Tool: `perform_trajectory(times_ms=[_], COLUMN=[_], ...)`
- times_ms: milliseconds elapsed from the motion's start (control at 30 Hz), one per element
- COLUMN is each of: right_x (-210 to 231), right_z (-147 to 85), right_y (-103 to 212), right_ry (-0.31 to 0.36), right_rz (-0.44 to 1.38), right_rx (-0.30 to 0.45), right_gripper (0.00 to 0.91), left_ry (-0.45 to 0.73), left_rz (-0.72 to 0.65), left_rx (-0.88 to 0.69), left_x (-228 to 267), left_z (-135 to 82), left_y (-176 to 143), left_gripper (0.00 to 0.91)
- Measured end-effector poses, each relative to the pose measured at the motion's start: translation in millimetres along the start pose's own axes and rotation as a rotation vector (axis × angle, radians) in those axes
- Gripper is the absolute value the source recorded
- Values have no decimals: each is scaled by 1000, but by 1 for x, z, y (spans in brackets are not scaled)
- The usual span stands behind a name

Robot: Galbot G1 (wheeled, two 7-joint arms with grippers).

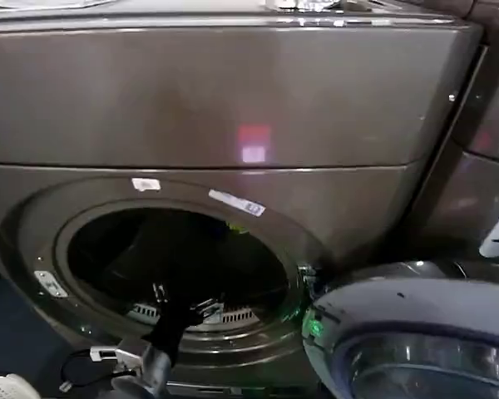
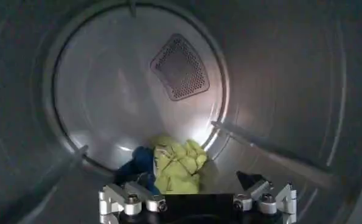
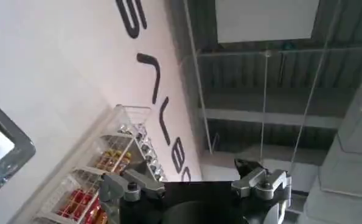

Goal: Grasp the clothes from the dryer.

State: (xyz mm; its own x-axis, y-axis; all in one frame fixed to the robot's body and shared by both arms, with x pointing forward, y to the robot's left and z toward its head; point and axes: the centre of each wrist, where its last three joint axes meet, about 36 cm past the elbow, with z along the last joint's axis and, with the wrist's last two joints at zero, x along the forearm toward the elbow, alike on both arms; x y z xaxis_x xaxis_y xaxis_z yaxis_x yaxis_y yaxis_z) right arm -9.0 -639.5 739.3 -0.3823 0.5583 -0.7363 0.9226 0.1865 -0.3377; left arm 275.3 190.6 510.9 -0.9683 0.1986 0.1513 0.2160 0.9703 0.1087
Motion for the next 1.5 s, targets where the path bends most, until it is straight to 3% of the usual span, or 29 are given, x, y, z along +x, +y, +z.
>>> perform_trajectory(times_ms=[367, 867, 1233, 1500], right_x=[0, 1, -4, -5], right_z=[-3, -8, -13, -11], right_y=[-3, -18, -30, -31], right_ry=[6, 13, 10, 18], right_rz=[16, 46, 53, 50], right_rx=[27, 63, 103, 123], right_gripper=[907, 907, 907, 907], left_ry=[-17, -47, 21, 110], left_rz=[-45, -202, -181, -116], left_rx=[-125, -712, -1038, -1126], left_x=[-5, -45, -95, -148], left_z=[1, 19, 18, 11], left_y=[6, 34, 52, 66], left_gripper=[907, 907, 907, 907])
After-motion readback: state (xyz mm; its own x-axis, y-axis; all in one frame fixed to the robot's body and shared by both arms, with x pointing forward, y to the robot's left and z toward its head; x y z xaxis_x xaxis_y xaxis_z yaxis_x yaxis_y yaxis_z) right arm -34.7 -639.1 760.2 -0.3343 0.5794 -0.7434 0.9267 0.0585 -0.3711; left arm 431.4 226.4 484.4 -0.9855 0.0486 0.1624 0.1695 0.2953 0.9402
